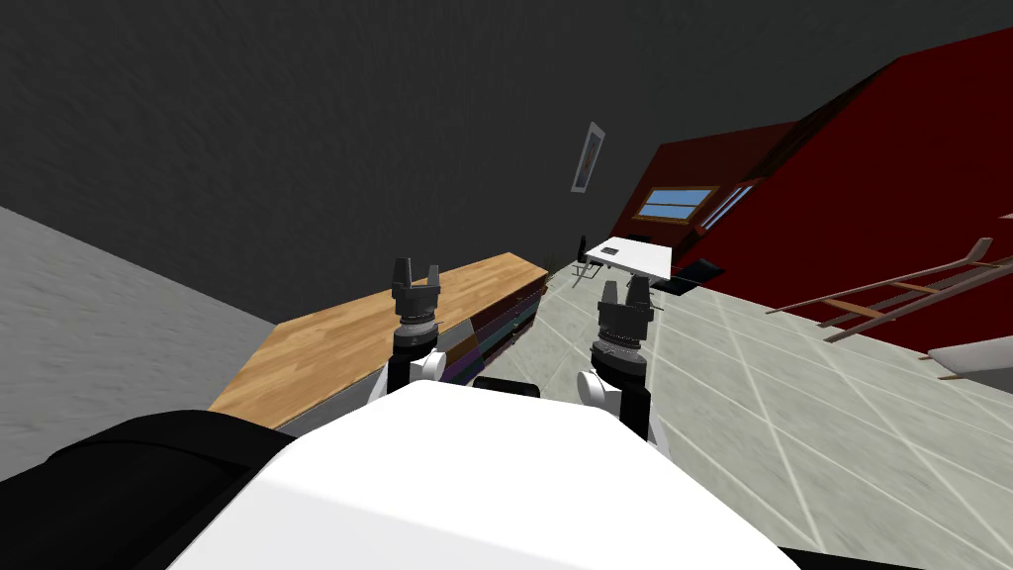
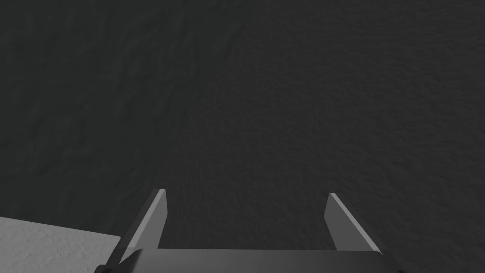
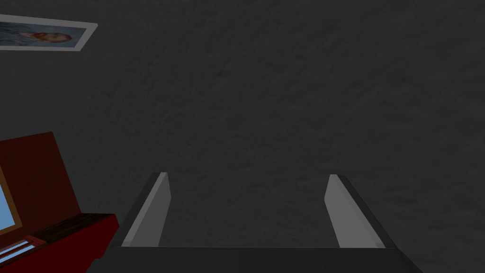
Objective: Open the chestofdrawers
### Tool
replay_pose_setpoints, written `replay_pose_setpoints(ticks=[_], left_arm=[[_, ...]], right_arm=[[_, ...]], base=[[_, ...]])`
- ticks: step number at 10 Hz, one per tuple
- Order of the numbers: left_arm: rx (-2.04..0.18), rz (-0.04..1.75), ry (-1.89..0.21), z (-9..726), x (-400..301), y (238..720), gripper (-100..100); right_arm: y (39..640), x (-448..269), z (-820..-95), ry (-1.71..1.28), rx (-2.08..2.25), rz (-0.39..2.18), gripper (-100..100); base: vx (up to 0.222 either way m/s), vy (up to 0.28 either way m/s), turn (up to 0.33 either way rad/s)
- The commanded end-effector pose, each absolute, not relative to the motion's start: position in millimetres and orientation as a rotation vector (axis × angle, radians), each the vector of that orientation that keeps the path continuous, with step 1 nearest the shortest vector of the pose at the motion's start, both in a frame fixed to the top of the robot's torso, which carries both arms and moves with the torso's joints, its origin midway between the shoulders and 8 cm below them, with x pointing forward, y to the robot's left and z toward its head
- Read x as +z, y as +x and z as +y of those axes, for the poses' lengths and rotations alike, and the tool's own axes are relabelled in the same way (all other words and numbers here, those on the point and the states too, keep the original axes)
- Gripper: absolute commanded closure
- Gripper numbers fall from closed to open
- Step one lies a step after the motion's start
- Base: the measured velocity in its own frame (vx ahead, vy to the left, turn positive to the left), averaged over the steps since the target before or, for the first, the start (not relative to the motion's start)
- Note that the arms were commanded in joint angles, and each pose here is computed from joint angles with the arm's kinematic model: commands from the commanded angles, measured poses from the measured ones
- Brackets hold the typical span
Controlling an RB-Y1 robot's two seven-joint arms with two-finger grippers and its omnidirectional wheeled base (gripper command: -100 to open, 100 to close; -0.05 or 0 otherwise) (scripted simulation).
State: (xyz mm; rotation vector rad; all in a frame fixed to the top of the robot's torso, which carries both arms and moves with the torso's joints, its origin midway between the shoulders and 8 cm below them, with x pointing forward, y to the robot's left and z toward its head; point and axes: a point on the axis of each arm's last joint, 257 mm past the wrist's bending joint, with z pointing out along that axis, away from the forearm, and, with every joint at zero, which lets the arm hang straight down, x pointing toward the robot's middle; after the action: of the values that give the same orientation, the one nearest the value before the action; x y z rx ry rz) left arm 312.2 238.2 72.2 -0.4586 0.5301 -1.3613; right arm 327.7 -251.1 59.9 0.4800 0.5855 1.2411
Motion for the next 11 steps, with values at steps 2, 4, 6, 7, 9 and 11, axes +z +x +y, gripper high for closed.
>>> replay_pose_setpoints(ticks=[2,4,6,7,9,11], left_arm=[[-1.361,0.530,-0.459,238,72,312,0],[-1.361,0.530,-0.458,238,72,312,0],[-1.361,0.530,-0.458,238,72,312,0],[-1.361,0.530,-0.458,238,72,312,0],[-1.361,0.530,-0.458,238,72,312,0],[-1.369,0.599,-0.432,233,61,318,-100]], right_arm=[[328,60,-251,0.480,1.241,0.585,0],[328,60,-251,0.480,1.241,0.585,0],[328,60,-251,0.480,1.241,0.585,0],[328,60,-251,0.480,1.241,0.585,0],[328,60,-251,0.480,1.241,0.585,0],[328,60,-251,0.480,1.241,0.586,0]], base=[[0.000,0.000,0.000],[0.000,0.000,0.000],[0.000,0.000,0.000],[0.000,0.000,0.000],[0.000,0.000,0.000],[0.031,-0.041,0.036]])
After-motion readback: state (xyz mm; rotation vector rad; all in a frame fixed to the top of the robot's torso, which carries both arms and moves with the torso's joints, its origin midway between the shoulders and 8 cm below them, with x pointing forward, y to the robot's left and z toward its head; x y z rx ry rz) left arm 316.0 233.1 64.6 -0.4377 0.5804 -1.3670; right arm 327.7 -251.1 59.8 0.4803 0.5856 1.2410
